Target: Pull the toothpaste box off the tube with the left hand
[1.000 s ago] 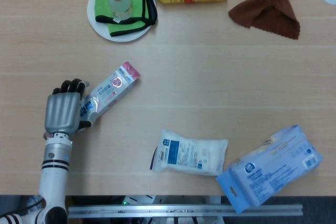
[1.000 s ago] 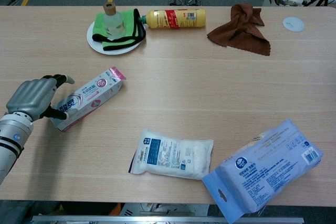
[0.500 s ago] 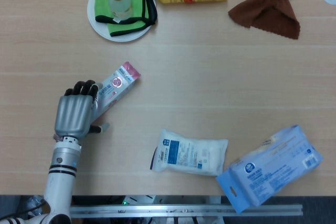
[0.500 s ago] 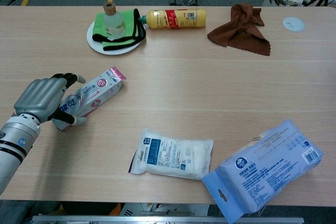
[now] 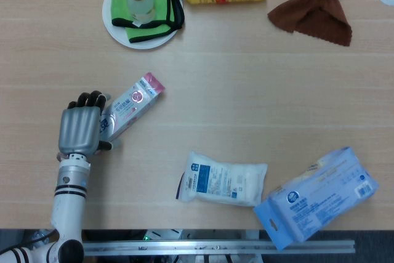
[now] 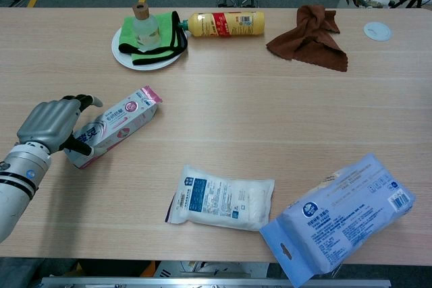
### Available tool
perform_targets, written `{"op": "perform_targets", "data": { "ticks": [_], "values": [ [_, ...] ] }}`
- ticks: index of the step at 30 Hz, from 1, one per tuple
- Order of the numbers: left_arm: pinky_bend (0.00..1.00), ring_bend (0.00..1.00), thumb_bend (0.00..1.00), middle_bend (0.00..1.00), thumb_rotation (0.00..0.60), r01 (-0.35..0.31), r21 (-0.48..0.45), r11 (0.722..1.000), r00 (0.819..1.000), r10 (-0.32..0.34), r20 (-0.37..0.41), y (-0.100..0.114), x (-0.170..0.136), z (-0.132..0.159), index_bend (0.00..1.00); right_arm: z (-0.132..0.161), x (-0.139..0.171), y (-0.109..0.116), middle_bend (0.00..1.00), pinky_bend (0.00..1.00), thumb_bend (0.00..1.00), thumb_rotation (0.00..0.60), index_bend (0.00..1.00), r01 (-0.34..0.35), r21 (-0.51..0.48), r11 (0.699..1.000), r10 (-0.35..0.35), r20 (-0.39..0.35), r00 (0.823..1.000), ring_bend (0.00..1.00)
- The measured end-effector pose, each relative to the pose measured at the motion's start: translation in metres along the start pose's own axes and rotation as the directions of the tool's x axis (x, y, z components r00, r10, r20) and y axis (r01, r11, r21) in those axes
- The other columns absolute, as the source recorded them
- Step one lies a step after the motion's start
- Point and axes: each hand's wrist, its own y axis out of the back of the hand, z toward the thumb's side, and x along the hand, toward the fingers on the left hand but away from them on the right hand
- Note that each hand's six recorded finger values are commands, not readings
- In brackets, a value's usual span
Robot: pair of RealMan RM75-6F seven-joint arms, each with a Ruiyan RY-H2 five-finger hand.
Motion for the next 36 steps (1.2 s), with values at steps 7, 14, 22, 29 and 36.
{"op": "perform_targets", "data": {
  "ticks": [7,14,22,29,36],
  "values": [
    [0.29,0.19,0.06,0.19,0.518,0.004,-0.004,1.000,1.000,-0.004,-0.014,-0.0027,0.0033,-0.0035,0.20,-0.0021,0.0009,-0.0010,0.34,0.34,0.08,0.600,0.39,-0.003,-0.001,1.000,0.003,0.006,1.000,0.26],
    [0.31,0.23,0.06,0.23,0.545,0.018,-0.006,1.000,0.999,-0.019,-0.036,-0.0065,0.0065,-0.0086,0.21,-0.0035,0.0018,-0.0025,0.34,0.34,0.08,0.600,0.39,-0.009,-0.002,1.000,0.009,0.010,1.000,0.26],
    [0.41,0.36,0.06,0.38,0.600,0.023,-0.021,1.000,0.999,-0.024,-0.040,-0.0088,0.0079,-0.0094,0.30,-0.0046,0.0025,-0.0034,0.34,0.34,0.08,0.600,0.39,-0.012,-0.004,1.000,0.012,0.015,1.000,0.26],
    [0.46,0.42,0.06,0.45,0.600,0.021,-0.031,0.999,0.999,-0.022,-0.040,-0.0098,0.0084,-0.0094,0.36,-0.0058,0.0028,-0.0044,0.34,0.34,0.08,0.600,0.39,-0.016,-0.005,1.000,0.016,0.019,1.000,0.26],
    [0.49,0.45,0.06,0.50,0.600,-0.007,-0.039,0.999,1.000,0.006,-0.019,-0.0042,0.0062,-0.0059,0.40,-0.0068,0.0031,-0.0056,0.34,0.34,0.08,0.600,0.39,-0.020,-0.006,1.000,0.020,0.022,1.000,0.26]
  ]
}}
